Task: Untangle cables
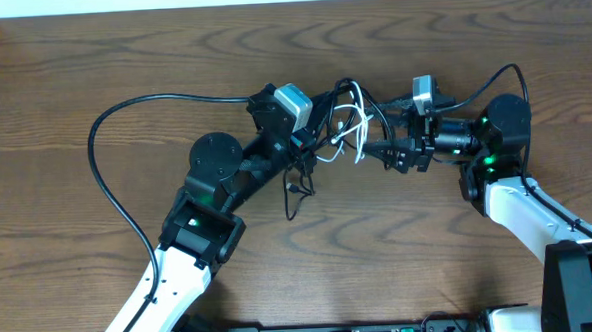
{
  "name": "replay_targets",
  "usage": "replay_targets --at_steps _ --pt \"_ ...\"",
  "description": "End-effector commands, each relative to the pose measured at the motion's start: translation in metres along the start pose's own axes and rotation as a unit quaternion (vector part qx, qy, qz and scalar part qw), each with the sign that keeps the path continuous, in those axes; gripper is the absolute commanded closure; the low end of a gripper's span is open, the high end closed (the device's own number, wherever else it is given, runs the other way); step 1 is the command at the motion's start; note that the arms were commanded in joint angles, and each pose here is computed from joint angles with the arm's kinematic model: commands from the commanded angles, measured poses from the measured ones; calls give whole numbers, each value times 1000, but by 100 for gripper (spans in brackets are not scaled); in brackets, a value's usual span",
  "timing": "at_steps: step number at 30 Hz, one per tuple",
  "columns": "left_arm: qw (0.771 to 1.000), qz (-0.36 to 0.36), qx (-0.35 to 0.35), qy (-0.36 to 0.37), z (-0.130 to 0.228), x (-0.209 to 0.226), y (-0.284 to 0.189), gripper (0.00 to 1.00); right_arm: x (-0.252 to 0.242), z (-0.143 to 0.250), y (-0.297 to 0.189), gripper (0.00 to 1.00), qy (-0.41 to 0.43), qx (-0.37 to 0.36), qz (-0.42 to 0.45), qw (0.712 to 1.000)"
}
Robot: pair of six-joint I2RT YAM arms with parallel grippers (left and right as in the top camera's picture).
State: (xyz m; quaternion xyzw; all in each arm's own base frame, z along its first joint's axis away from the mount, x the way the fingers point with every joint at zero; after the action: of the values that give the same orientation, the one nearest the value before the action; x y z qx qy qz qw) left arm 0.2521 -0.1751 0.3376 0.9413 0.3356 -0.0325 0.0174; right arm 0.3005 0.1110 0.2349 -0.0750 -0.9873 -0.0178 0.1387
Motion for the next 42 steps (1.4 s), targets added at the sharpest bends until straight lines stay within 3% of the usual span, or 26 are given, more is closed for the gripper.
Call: replay_targets --at_steps 1,7,11,17,23,29,42 --pt "999 31 -12 -13 -7 -6 -2 92 2 0 3 41 -8 1 -6 1000" --pt "999 29 -12 -13 -7 -6 -2 92 3 0 4 85 -12 2 -8 1000" --pt "999 29 -12 -12 -7 -6 -2 92 3 0 4 99 -12 2 -8 1000" --pt "1000 -3 -13 -13 -7 -1 -2 92 2 0 3 99 -11 1 -6 1000" --pt "991 -128 3 -23 1 20 -5 92 0 -1 -2 99 -9 -1 2 1000" --pt "959 -277 47 -38 18 43 -16 92 -4 -6 -13 99 20 -10 18 1000" --pt "935 -334 114 -44 38 60 -30 92 -9 -27 -43 99 100 -55 55 992"
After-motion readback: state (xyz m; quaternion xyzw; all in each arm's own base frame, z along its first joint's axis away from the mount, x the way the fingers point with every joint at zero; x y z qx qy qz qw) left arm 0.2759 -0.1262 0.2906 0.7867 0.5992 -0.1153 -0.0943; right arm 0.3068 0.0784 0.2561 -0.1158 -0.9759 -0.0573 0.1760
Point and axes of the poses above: each gripper's point midway between its finger pads, its own y axis out along the fingers, its own x axis along the line the jaws close on, z = x × y, the point moved 9 cm from there along -y, back along the fingers, and after that the axes turned 1 degree about y, right-handed, at the moved point
